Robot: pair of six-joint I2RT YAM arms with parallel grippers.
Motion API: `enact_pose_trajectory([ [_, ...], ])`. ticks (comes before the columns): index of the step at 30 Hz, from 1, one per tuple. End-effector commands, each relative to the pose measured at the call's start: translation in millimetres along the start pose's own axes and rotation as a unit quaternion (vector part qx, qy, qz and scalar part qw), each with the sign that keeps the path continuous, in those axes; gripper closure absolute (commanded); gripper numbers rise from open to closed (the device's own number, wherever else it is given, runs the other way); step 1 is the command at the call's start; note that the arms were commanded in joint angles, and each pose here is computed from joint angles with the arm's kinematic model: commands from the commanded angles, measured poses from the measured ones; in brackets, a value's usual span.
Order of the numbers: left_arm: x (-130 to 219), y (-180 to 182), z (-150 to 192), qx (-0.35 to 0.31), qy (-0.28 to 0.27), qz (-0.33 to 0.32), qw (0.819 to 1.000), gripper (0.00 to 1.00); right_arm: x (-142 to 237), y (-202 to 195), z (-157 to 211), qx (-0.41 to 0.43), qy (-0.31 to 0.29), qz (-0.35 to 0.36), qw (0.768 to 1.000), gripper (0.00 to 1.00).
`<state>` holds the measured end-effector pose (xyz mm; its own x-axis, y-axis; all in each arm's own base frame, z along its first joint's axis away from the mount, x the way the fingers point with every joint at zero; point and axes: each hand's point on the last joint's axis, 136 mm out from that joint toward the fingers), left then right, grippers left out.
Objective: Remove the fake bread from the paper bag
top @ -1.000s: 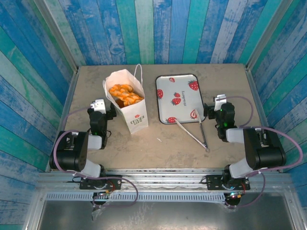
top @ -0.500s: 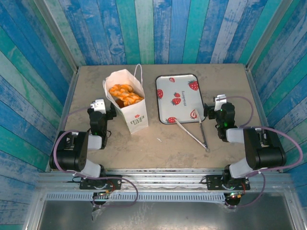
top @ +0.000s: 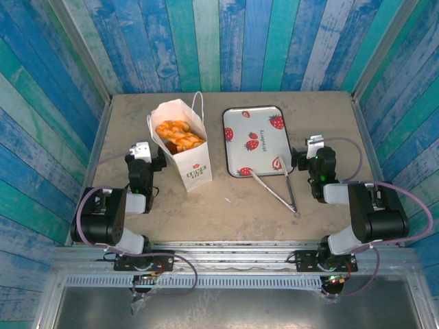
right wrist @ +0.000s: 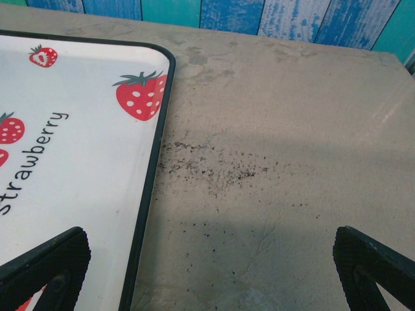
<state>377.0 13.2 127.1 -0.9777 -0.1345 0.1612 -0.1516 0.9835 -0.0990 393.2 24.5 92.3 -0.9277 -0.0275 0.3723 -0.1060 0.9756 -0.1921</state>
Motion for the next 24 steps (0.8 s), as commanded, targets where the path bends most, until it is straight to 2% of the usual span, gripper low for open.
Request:
enact_pose_trajectory([
  [1,-3,3,-6,0.008,-0.008,-0.011,1.000,0.06,-3,-3,-8,0.001,-0.010,0.002,1.000,0.00],
  [13,21,24,-38,0.043,-0.044,-0.067,0.996,0.06,0,-8,-22,0.000,0.003,0.006,1.000,0.00],
  [19,41,40,-66,0.135,-0.058,-0.108,0.983,0.06,17,-31,-46,-0.033,0.007,0.056,0.998,0.00],
  [24,62,56,-84,0.246,-0.050,-0.161,0.955,0.06,35,-37,-70,-0.080,0.008,0.060,0.995,0.00],
])
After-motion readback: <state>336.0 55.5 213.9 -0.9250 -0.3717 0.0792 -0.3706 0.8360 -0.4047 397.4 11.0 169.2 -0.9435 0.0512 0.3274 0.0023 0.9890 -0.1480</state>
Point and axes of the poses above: each hand's point on the last joint's axis, 136 mm out from that joint toward the fingers, its own x axis back along the fingers, its own y axis along the line the jaws close on, z = x × y, and after that the axes turned 6 degrees about x, right-handed
